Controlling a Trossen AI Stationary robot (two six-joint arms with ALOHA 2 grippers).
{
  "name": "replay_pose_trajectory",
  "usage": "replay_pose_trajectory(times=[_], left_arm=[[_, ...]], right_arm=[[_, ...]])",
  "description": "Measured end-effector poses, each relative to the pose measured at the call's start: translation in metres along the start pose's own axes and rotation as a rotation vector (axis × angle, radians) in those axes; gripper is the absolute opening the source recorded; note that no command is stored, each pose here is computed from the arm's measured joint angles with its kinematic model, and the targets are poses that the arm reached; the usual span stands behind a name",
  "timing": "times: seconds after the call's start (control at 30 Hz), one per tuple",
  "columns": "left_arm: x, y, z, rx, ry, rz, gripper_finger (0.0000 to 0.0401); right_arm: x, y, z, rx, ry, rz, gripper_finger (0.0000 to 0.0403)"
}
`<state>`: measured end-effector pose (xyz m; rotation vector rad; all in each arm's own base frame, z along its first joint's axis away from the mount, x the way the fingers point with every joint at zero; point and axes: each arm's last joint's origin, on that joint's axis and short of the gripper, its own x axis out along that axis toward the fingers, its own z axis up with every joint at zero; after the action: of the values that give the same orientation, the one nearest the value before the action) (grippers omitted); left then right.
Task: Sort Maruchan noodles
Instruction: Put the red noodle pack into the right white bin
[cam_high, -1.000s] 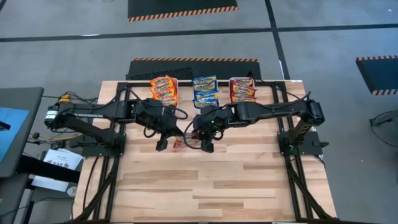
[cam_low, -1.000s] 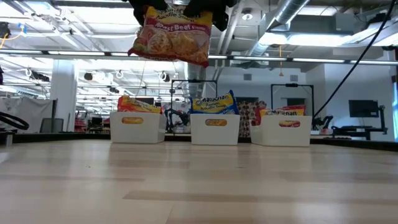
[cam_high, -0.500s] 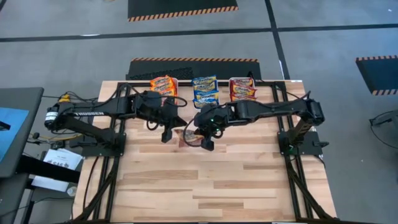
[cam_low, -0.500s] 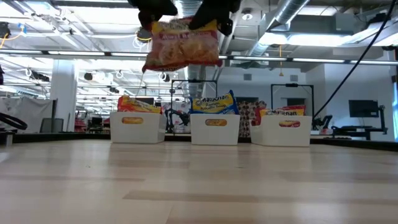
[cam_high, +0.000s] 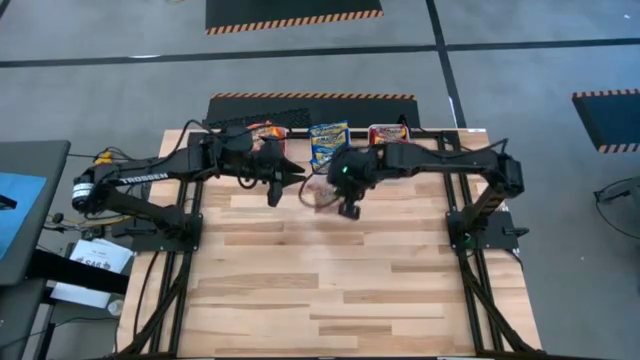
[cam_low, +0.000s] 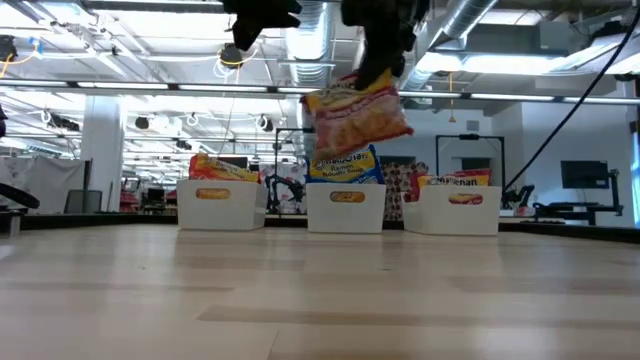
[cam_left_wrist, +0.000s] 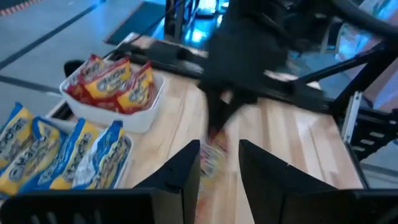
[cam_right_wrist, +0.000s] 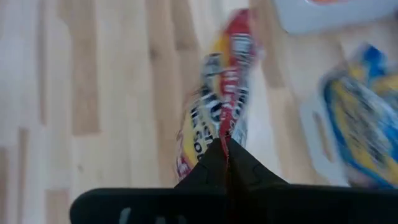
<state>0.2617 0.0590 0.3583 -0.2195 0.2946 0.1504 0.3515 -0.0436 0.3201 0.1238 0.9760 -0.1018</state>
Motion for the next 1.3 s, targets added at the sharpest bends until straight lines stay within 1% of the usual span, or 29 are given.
replay_pose_trajectory(times=[0.07, 0.17, 0.23, 0.43, 0.5, 0.57, 0.63, 0.73, 0.87, 0.97, 1.03, 1.1, 1.2, 1.3], left_arm=[[0.000, 0.003, 0.002, -0.002, -0.016, 0.000, 0.0097], [-0.001, 0.009, 0.003, -0.005, -0.022, 0.019, 0.0096], [-0.002, 0.013, 0.004, -0.010, -0.023, 0.035, 0.0096], [-0.004, 0.025, 0.005, -0.038, -0.026, 0.081, 0.0096], [-0.005, 0.029, 0.005, -0.042, -0.028, 0.094, 0.0096], [-0.005, 0.031, 0.006, -0.047, -0.030, 0.103, 0.0096], [-0.005, 0.032, 0.006, -0.057, -0.031, 0.107, 0.0096], [-0.005, 0.033, 0.006, -0.066, -0.032, 0.110, 0.0096], [-0.005, 0.033, 0.005, -0.049, -0.027, 0.111, 0.0096], [-0.006, 0.034, 0.005, -0.048, -0.028, 0.132, 0.0096], [-0.006, 0.034, 0.005, -0.048, -0.026, 0.149, 0.0096], [-0.006, 0.035, 0.005, -0.029, -0.027, 0.164, 0.0096], [-0.006, 0.035, 0.005, 0.018, -0.024, 0.169, 0.0096], [-0.006, 0.035, 0.005, 0.034, -0.023, 0.171, 0.0096]], right_arm=[[-0.010, -0.012, -0.001, -0.006, -0.012, -0.020, 0.0006], [-0.031, -0.033, -0.007, -0.001, -0.005, -0.073, 0.0006], [-0.048, -0.047, -0.011, 0.004, -0.026, -0.108, 0.0006], [-0.100, -0.082, -0.033, 0.032, -0.050, -0.222, 0.0005], [-0.113, -0.091, -0.038, 0.041, -0.080, -0.256, 0.0005], [-0.120, -0.098, -0.049, 0.042, -0.072, -0.280, 0.0005], [-0.119, -0.101, -0.061, 0.042, -0.054, -0.291, 0.0005], [-0.107, -0.108, -0.082, 0.031, 0.007, -0.298, 0.0005], [-0.096, -0.112, -0.096, 0.020, 0.024, -0.307, 0.0005], [-0.092, -0.116, -0.102, 0.009, 0.067, -0.319, 0.0005], [-0.091, -0.119, -0.102, -0.010, 0.072, -0.324, 0.0005], [-0.091, -0.123, -0.104, -0.021, 0.093, -0.327, 0.0005], [-0.085, -0.128, -0.106, -0.013, 0.132, -0.303, 0.0005], [-0.080, -0.133, -0.109, -0.007, 0.174, -0.283, 0.0005]])
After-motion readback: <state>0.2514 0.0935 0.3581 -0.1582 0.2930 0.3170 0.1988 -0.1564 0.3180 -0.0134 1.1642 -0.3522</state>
